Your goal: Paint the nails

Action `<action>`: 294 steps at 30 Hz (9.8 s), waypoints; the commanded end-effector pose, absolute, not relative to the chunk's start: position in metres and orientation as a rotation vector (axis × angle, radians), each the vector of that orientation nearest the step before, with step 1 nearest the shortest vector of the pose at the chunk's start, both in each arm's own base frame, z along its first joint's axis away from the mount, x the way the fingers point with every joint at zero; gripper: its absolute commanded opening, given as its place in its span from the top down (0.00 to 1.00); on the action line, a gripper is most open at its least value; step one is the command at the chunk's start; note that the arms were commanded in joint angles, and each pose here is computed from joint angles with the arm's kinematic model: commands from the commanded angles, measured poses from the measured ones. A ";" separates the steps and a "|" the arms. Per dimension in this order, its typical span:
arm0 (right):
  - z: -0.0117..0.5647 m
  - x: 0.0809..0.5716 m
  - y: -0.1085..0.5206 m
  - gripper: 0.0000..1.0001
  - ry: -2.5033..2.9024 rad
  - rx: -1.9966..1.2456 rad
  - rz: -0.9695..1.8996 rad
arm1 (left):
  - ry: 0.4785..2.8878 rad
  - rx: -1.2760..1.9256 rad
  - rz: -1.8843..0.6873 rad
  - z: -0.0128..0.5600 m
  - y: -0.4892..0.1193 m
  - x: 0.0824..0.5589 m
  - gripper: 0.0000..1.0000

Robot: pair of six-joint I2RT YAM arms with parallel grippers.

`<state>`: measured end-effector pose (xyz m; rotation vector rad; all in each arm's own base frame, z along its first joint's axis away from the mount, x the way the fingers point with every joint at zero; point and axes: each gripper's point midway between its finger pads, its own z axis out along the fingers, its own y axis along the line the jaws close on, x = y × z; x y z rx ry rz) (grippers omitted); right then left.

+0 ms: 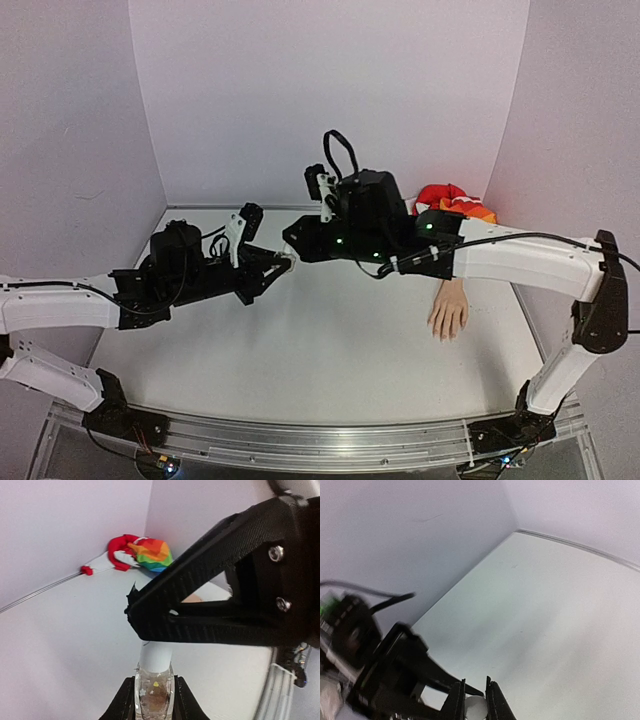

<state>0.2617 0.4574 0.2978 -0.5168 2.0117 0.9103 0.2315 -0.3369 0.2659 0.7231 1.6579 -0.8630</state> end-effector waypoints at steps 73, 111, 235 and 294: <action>0.316 0.236 0.447 0.51 2.102 -0.449 0.679 | 1.477 0.735 -0.949 0.317 -0.348 0.231 1.00; 0.336 0.123 0.462 1.00 1.761 -1.184 1.400 | 1.283 0.989 -1.451 0.363 -0.343 0.132 1.00; 0.286 0.248 0.410 1.00 2.090 -0.257 0.454 | 1.645 0.321 -0.554 0.336 -0.289 0.279 1.00; 0.291 0.250 0.410 1.00 2.111 -0.215 0.398 | 1.742 0.443 -0.479 0.286 -0.321 0.293 1.00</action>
